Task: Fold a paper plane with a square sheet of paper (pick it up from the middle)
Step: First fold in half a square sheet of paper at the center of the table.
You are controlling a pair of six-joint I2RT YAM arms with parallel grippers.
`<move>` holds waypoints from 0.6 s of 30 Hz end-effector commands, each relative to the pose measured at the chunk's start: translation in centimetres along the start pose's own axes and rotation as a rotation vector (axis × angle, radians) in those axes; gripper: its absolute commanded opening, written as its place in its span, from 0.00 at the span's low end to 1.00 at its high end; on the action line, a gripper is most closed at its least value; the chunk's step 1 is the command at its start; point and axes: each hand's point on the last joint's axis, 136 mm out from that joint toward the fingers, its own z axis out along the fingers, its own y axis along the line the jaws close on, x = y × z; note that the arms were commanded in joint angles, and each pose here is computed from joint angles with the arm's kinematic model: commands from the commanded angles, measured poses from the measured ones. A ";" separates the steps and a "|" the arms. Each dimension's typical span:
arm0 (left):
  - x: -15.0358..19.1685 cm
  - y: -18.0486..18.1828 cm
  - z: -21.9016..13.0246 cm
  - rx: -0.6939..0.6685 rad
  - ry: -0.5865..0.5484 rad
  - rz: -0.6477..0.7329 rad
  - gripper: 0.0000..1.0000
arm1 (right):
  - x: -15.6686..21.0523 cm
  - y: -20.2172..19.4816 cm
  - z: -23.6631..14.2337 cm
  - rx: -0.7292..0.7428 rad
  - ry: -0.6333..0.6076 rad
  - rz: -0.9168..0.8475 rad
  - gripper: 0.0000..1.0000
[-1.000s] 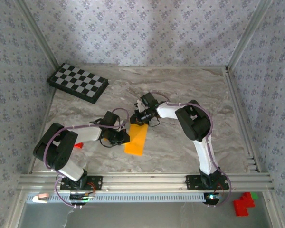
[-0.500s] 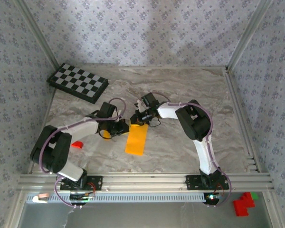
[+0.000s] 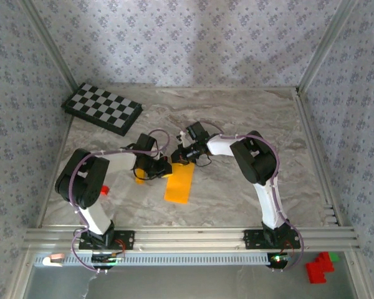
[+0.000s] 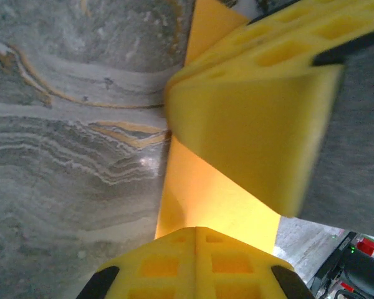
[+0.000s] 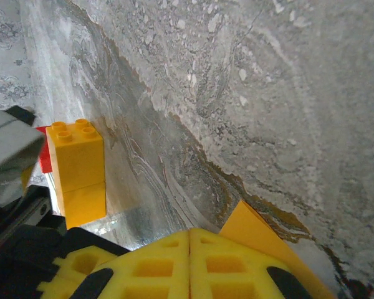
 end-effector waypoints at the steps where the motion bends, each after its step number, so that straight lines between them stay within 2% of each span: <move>1: 0.1 -0.1 0.2 0.019 0.015 0.024 0.00 | 3.0 -7.4 1.0 0.190 0.062 0.126 0.08; 18: 4.4 2.6 0.0 0.001 0.082 -0.019 0.00 | 3.3 -8.3 1.0 0.227 0.070 0.146 0.07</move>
